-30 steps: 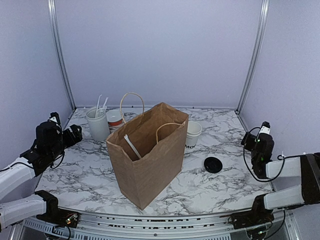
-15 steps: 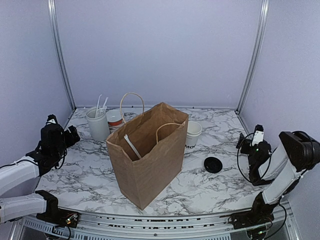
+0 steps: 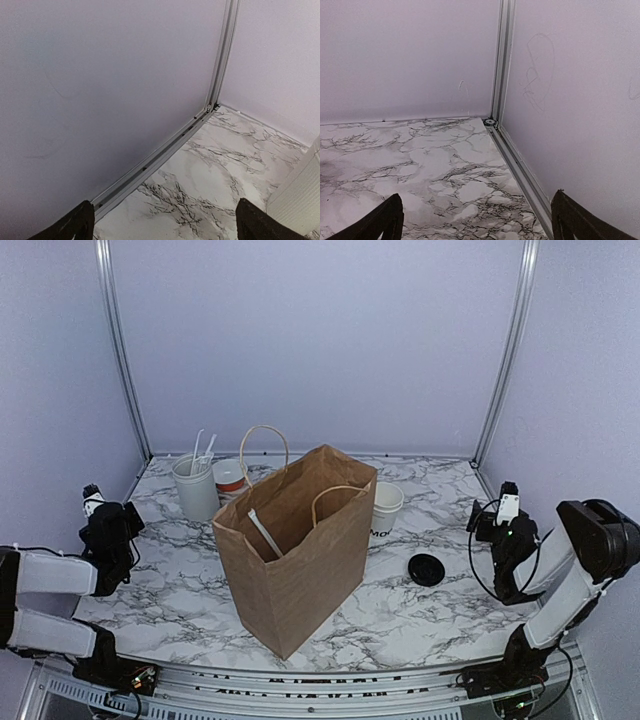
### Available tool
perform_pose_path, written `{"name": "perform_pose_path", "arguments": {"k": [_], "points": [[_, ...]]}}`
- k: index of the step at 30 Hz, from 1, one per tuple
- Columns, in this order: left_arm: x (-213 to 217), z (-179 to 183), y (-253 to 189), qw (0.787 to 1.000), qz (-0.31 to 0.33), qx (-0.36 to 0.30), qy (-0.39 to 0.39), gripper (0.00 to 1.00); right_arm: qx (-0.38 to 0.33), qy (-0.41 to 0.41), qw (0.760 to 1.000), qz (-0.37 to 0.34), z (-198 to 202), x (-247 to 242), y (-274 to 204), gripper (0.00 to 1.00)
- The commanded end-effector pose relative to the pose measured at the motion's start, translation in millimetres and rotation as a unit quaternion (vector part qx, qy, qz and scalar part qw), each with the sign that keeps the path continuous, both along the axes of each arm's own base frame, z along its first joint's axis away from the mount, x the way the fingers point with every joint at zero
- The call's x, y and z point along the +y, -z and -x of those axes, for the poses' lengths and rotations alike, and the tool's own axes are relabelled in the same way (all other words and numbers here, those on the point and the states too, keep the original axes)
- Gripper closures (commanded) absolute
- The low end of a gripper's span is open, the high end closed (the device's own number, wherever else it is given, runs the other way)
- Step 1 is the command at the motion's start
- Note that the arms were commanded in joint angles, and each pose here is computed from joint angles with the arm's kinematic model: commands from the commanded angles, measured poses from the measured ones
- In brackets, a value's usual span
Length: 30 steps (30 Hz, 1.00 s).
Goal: Pack the takeout coffee
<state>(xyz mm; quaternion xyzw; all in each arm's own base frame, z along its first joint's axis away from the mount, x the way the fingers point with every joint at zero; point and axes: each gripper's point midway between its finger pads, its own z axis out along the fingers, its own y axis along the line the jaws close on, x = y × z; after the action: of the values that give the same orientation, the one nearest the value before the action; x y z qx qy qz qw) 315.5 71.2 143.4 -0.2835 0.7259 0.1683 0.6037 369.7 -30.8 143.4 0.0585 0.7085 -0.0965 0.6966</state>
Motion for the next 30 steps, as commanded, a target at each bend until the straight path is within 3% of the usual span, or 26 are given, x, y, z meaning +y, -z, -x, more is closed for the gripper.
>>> {"name": "perform_pose_path", "arguments": {"k": [1,7,16,30], "points": [[10.1,-3.4,-9.7,0.998,-0.037,-0.053,-0.019,0.01,-0.005,0.001,1.000,0.006,-4.3,1.7,-4.6,0.00],[-5.6,-14.1,-10.2,0.993,-0.075,-0.080,0.049,0.01,-0.007,0.001,1.000,0.007,-4.1,1.6,-5.4,0.00],[-31.9,-42.1,6.6,0.985,-0.069,-0.042,0.152,0.01,-0.006,0.001,1.000,0.006,-4.3,1.8,-4.9,0.00],[-26.6,-47.5,12.4,0.987,-0.065,-0.032,0.145,0.01,-0.007,0.001,1.000,0.006,-4.6,1.8,-5.2,0.00]]}}
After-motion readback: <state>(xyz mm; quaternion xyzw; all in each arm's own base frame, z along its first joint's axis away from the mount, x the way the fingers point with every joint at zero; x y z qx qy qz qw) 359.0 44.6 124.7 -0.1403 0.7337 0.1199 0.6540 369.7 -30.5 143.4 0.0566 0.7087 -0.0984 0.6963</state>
